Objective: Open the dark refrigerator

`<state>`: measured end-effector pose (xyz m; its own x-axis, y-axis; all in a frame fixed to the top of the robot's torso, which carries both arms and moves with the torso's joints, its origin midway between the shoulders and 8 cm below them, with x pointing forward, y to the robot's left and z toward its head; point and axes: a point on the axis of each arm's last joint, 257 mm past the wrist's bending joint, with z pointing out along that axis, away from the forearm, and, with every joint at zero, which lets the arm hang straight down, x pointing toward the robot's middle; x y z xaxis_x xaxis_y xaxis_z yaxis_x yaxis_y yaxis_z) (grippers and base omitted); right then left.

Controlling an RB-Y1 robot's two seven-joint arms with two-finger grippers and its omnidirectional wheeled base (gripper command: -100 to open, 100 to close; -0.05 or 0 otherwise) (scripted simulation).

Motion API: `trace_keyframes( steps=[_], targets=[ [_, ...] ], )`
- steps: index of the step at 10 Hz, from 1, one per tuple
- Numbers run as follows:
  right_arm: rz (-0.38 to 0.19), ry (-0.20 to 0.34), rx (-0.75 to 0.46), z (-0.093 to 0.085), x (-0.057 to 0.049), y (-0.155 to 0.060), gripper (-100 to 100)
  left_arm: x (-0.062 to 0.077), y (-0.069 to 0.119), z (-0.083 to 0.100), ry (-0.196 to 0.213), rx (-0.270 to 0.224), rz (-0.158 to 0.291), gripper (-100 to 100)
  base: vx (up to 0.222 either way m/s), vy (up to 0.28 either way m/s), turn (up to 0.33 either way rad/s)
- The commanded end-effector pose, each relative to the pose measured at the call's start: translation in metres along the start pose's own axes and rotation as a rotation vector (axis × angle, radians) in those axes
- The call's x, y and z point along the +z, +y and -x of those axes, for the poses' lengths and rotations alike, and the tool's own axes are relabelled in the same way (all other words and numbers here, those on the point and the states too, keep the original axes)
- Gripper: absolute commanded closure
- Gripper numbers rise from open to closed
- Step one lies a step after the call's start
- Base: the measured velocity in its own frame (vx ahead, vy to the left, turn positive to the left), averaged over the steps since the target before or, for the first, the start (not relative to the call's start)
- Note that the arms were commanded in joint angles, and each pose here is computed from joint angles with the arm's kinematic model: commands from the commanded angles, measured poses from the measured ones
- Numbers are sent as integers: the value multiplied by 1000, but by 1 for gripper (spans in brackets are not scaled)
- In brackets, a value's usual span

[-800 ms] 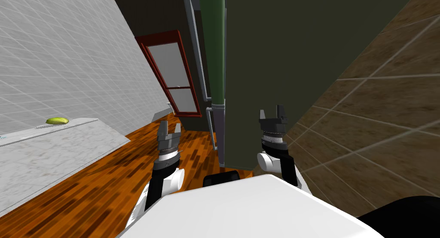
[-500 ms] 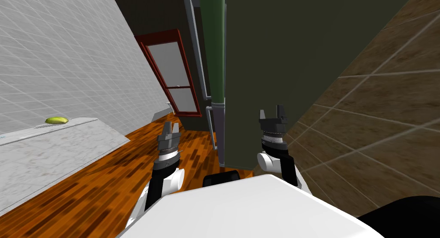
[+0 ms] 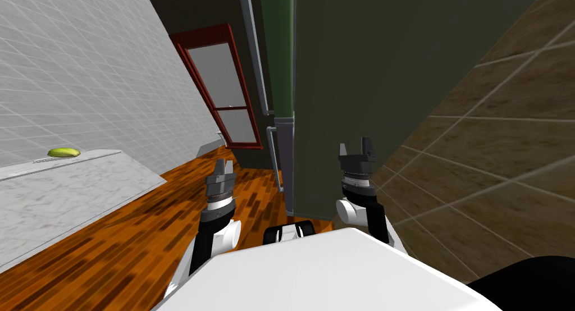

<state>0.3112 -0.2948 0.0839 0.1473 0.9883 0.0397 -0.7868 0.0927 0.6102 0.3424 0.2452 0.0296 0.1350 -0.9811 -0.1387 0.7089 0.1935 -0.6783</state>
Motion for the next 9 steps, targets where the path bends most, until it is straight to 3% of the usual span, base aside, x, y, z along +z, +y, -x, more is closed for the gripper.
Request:
trace_keyframes(
  steps=[1, 2, 6, 7, 8, 9],
  targets=[
    [0, 0, 0, 0, 0, 0, 0, 0, 0, 0, 0, 0, 0, 0, 0, 0, 0],
    [29, 35, 13, -6, 4, 7, -100, 0, 0, 0, 0, 0, 0, 0, 10, 6, 22],
    [194, 106, 118, -19, 21, 50, -100, 0, 0, 0, 0, 0, 1, 0, 15, 19, 45],
    [251, 116, 156, -20, 26, 65, -100, 0, 0, 0, 0, 0, 1, 0, 26, 32, 70],
    [252, 106, 173, -17, 26, 66, -100, 0, 0, 0, 0, 0, 1, 0, 21, 21, 20],
    [316, 111, 218, -17, 30, 82, -100, 0, 0, 0, 0, 0, 1, 0, 17, 19, 48]
  ],
)
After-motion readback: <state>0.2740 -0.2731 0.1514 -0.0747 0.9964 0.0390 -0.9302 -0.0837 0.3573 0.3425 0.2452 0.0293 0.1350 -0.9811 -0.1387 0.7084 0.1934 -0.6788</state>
